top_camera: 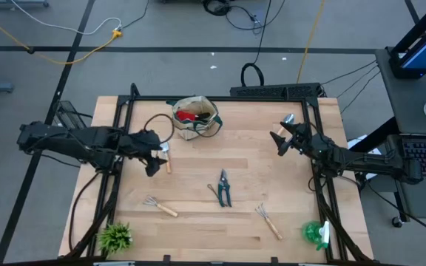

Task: Pick & Place Garden tools in Gardening bag
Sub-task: Put the spray bottle into the gardening bag

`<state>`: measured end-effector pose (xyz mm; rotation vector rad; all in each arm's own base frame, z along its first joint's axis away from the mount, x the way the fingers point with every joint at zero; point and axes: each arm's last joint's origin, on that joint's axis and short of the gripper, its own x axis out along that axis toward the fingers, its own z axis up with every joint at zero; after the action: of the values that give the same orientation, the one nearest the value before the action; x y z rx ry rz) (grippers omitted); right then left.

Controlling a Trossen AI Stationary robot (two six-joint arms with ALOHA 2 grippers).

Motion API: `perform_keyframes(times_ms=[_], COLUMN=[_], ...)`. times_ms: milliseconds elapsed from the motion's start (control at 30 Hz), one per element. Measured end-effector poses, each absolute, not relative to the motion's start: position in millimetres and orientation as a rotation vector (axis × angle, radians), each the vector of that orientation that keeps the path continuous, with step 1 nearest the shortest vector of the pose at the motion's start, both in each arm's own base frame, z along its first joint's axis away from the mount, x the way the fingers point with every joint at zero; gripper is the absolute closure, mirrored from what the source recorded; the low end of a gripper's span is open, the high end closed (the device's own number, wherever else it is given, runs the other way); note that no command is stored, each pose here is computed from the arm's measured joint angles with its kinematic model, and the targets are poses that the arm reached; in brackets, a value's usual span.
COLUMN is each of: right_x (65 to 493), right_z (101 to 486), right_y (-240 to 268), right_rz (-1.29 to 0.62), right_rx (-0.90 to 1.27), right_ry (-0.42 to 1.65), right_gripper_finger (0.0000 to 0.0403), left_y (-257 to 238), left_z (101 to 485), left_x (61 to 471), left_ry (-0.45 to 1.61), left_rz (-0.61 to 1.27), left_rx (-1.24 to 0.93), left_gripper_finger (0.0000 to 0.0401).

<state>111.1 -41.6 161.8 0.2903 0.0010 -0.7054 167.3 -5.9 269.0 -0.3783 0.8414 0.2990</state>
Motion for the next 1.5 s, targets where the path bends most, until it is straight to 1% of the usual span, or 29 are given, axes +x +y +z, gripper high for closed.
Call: perform_keyframes(times_ms=[100,200,333,467,567,700,967,1233,1500], right_x=[111,111,111,111,111,111,111,111,111], right_z=[162,162,162,162,162,162,162,162,162], right_y=[-42,-42,-42,-42,-42,-42,-42,-42,-42], right_rz=[-0.707,-0.707,-0.708,-0.708,-0.708,-0.708,-0.707,-0.706,-0.707], right_rx=[0.277,0.264,0.247,0.246,0.246,0.232,0.222,0.222,0.222], right_ry=[0.005,0.010,0.016,0.017,0.017,0.022,0.019,0.018,0.018], right_gripper_finger=[0.0048,0.0048,0.0048,0.0048,0.0048,0.0048,0.0048,0.0048,0.0048], left_y=[-8,-10,-12,-13,-14,-18,-35,-59,-77], left_z=[263,261,261,261,258,250,233,225,224], left_x=[172,176,182,189,191,194,200,201,196], left_ry=[0.895,0.906,0.903,0.875,0.902,0.997,1.138,1.219,1.184], left_rz=[0.304,0.282,0.227,0.221,0.260,0.315,0.530,0.658,0.804], left_rx=[-0.464,-0.552,-0.634,-0.692,-0.826,-1.051,-1.351,-1.522,-1.649], left_gripper_finger=[0.0107,0.0107,0.0107,0.0107,0.0107,0.0107,0.0107,0.0107,0.0107])
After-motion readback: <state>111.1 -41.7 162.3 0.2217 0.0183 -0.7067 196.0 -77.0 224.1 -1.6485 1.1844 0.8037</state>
